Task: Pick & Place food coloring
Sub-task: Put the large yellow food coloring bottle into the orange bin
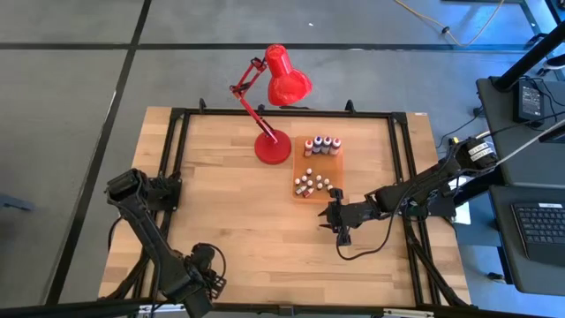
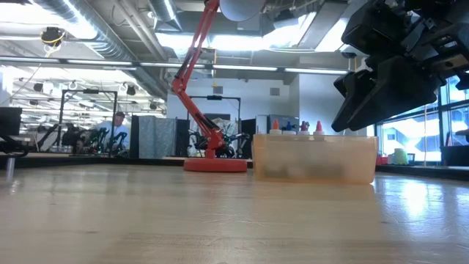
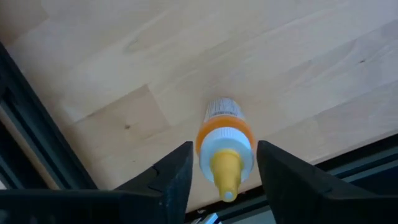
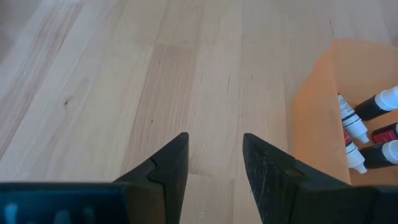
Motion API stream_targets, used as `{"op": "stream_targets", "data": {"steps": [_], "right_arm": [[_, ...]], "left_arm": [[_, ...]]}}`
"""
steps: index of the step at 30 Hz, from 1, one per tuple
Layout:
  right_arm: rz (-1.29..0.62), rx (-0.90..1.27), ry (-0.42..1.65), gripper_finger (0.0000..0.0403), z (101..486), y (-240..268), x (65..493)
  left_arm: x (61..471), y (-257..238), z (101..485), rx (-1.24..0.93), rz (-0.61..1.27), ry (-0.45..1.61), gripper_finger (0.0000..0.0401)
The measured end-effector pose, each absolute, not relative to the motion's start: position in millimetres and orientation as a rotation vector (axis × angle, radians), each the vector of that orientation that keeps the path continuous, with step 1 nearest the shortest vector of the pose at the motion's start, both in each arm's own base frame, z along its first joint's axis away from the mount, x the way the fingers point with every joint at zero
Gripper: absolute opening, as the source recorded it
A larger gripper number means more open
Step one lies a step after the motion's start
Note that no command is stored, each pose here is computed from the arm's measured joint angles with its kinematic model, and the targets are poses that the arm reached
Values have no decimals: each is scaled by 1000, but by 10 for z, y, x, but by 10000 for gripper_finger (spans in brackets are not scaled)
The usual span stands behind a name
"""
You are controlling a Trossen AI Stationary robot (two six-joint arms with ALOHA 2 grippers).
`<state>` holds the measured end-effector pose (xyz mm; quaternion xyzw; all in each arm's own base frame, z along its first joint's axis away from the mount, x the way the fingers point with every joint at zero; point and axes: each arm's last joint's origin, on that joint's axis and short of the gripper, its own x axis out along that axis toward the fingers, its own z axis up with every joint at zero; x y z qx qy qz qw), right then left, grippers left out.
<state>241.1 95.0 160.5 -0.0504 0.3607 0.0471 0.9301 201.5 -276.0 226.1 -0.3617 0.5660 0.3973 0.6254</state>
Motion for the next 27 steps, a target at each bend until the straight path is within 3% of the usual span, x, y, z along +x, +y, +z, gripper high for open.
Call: {"op": "stream_targets", "data": {"steps": [8,15,20,22,27], "right_arm": [[96,-103,739,155,1604,949,2411],[96,-103,739,155,1604,950,2411],[107,-120,721,155,1623,956,2426],[122,-152,703,155,1677,971,2460],[149,-160,758,155,1869,1020,2536]], "left_arm": [[2017,-2769,2260,-841,907,1315,120],[2040,-2756,2262,-813,879,1294,116],[2321,-2596,2360,-753,811,1162,114],[2507,-2490,2397,-707,744,1129,116],[3157,-2207,2465,-505,329,1046,121]]}}
